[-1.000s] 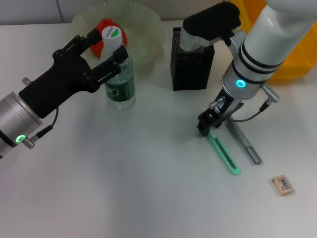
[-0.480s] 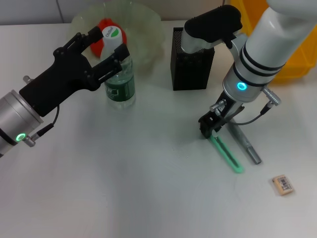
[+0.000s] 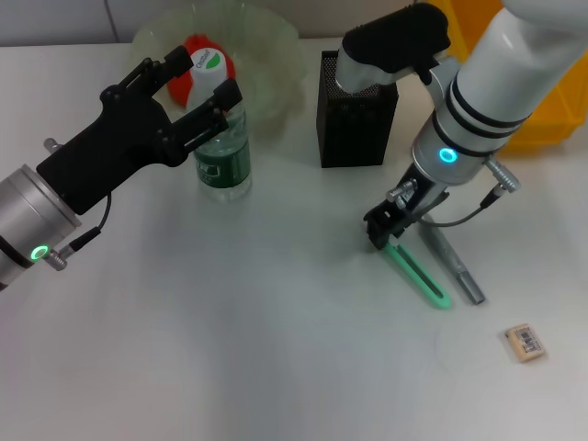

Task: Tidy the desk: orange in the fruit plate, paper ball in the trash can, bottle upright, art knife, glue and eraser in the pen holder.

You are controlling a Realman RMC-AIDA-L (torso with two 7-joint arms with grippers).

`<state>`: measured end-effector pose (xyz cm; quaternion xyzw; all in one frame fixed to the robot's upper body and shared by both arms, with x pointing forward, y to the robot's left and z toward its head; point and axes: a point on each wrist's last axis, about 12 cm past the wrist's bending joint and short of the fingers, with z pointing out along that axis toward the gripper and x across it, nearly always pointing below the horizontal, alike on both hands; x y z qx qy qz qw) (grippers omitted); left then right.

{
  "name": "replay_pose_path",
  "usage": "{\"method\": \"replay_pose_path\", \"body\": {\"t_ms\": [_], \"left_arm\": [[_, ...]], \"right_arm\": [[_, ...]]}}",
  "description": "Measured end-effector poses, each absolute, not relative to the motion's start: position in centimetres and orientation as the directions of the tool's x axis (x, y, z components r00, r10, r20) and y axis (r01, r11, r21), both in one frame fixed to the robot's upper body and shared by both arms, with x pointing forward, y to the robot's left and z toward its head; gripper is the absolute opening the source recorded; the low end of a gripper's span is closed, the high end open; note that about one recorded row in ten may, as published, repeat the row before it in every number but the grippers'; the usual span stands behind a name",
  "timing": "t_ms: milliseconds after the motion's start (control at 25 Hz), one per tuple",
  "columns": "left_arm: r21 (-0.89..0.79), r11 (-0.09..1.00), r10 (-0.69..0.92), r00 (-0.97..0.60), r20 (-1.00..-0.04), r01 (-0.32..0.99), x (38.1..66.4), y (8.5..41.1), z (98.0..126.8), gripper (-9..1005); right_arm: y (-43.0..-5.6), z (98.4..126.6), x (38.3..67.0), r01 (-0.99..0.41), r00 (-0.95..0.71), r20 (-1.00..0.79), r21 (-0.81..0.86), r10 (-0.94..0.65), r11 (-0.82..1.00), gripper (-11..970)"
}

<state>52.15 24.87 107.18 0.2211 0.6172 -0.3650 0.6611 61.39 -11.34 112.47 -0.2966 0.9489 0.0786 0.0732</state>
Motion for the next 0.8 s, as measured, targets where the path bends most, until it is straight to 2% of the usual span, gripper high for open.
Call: {"method": "replay_pose_path", "body": {"t_ms": [200,520,640,800], "left_arm": [[-0.162,0.636,-0.213,-0.03,-0.977,0.754,52.1,24.9,107.2,813],[-0.163,0.645,-0.217,-0.025,-0.976,0.746,52.2,25.2,107.2,813],[-0.162,0.652,-0.218,-0.022,-0.976,0.741,52.2,25.4,107.3,813],[-0.16,0.654,-0.217,-0.019,-0.976,0.739,52.2,25.5,107.3,813]], "right_arm": [[-11.3,113.7,61.3,-0.59,-0.793,-0.262,0.113,-0.549,0.799,186],[-12.4,118.7,61.7,-0.627,-0.678,-0.566,0.112,-0.469,0.771,197],[-13.5,120.5,61.6,-0.655,-0.591,-0.709,0.143,-0.384,0.742,201],[-15.1,121.7,61.8,-0.712,-0.46,-0.867,0.231,-0.192,0.663,207]]}}
